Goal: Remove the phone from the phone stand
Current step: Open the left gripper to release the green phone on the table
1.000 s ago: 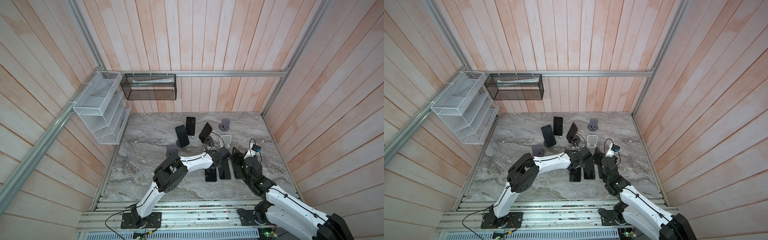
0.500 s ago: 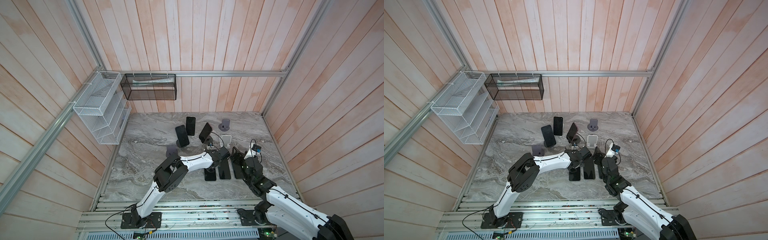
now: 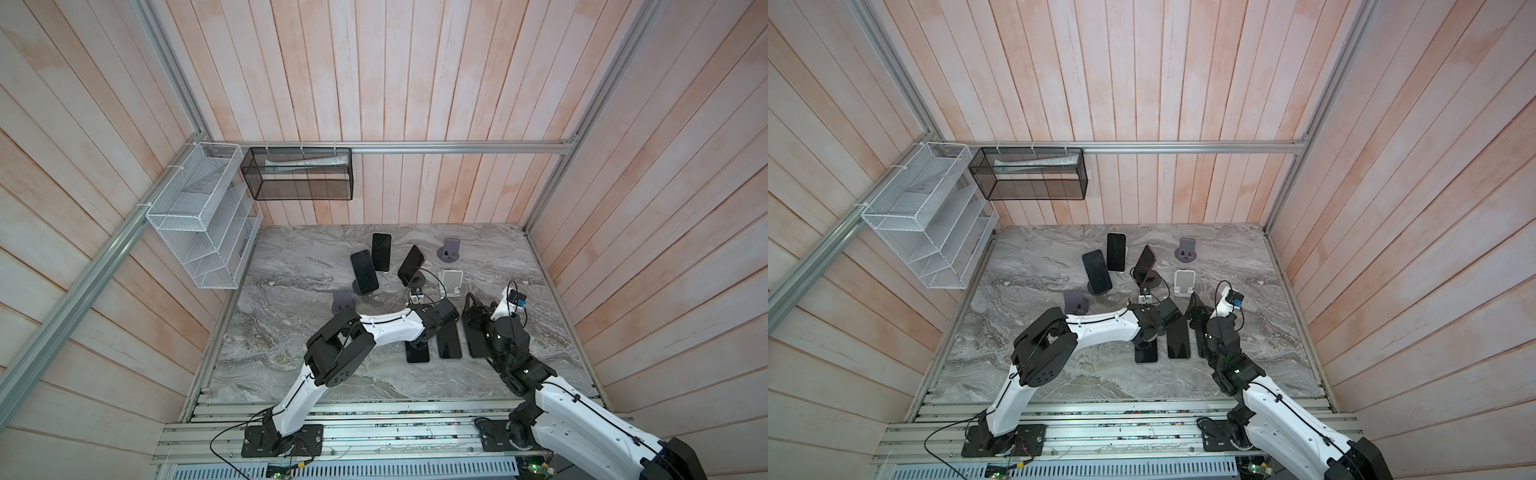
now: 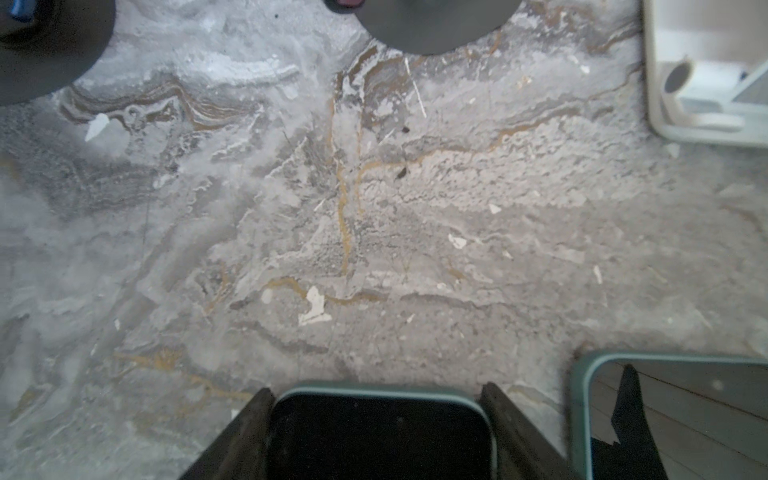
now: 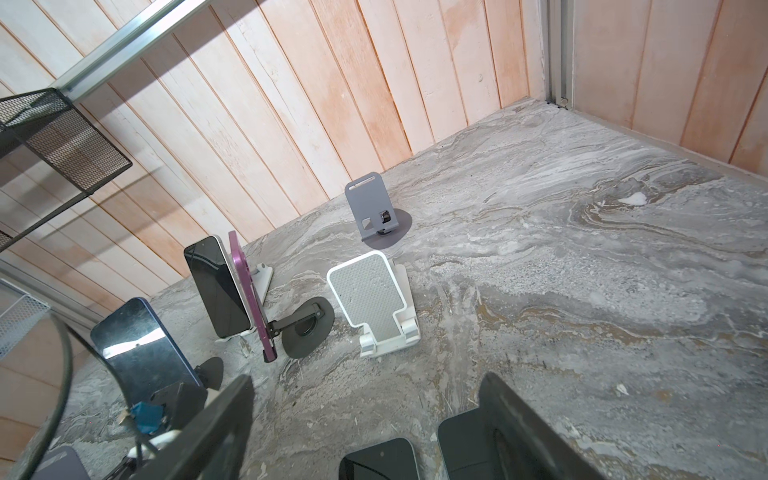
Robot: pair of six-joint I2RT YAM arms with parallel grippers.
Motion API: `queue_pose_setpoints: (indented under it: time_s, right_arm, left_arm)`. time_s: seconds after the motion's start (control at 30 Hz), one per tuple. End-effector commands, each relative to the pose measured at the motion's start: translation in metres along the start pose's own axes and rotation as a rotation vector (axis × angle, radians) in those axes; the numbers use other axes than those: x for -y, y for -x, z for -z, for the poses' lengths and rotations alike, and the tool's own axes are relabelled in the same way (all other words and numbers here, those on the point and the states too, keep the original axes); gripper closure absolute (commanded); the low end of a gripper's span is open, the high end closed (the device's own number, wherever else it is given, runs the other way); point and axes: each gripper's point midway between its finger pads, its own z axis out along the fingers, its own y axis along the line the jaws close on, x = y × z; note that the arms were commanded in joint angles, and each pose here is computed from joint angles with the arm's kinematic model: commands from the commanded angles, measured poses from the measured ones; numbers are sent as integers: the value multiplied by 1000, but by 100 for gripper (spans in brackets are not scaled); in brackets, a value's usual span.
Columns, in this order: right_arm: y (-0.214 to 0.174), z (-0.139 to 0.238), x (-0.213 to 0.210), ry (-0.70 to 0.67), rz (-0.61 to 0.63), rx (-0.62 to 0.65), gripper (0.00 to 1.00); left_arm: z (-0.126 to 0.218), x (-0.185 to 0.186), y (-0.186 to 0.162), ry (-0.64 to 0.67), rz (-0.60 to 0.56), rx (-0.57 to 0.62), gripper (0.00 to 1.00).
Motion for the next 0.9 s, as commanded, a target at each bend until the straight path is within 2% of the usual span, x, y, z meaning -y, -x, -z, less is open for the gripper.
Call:
queue_pose_setpoints:
  time_s: [0.0,0.13,0.57,0.73,0.87]
  right_arm:
    - [1,1,0,9,-12,9,14]
    - [-2,1,-3,28,-27,-8,14]
    - [-1,4,-3,37,-54,-2,12]
    - [-5,2,-3,43,-59,-8,12]
    - [-11,-1,-9,68,-57,-40,12]
  left_arm:
    - [15,0,11,-34,22,41,25]
    - [24,2,10,-115,57,61,23]
    - [43,6,19,-166,83,92,20]
    - [90,-3,62,-180,65,212,19]
    - [138,-30,97,-172,66,343,13]
